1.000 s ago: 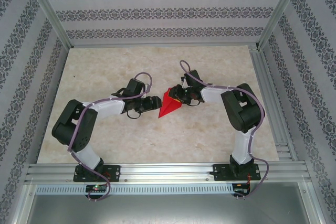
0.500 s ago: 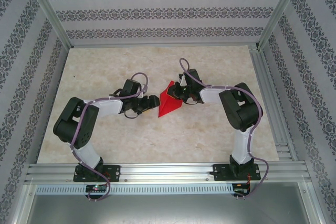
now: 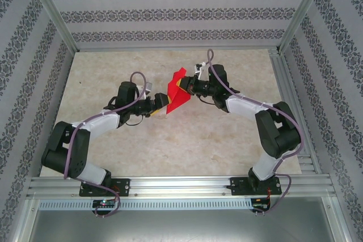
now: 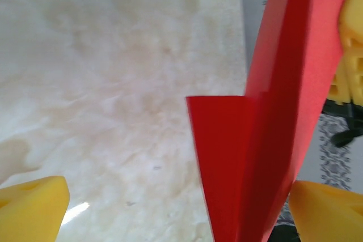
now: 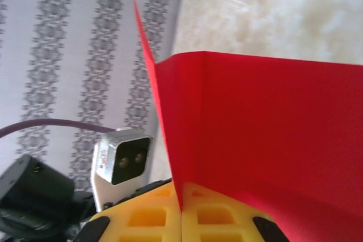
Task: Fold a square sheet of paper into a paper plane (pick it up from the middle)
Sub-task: Turn over the paper at the center of the table.
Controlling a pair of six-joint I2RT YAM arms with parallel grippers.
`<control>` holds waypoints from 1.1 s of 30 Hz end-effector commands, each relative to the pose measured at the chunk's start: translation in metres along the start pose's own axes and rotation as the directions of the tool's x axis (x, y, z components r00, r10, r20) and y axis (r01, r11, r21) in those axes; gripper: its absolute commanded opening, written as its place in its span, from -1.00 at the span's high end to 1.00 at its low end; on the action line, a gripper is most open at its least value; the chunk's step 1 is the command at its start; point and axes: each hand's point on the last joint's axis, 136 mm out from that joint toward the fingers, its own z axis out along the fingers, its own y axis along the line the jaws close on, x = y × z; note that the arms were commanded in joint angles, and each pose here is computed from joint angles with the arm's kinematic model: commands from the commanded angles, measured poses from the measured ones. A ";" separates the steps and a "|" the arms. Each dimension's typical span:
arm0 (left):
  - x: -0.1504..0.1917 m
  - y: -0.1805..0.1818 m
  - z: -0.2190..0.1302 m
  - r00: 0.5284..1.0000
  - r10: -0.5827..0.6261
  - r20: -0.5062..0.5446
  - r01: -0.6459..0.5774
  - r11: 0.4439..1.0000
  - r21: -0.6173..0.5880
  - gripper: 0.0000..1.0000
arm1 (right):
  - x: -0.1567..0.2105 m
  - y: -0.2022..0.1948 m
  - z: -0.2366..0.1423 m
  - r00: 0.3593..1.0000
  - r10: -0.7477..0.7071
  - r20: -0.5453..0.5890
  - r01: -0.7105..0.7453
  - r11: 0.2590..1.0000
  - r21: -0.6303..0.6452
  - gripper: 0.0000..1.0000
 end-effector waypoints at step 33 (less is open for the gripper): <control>-0.028 -0.077 -0.031 0.964 0.231 0.132 -0.244 0.965 0.094 0.83 | -0.012 -0.013 -0.062 0.992 -0.117 0.055 0.101 0.968 0.231 -0.16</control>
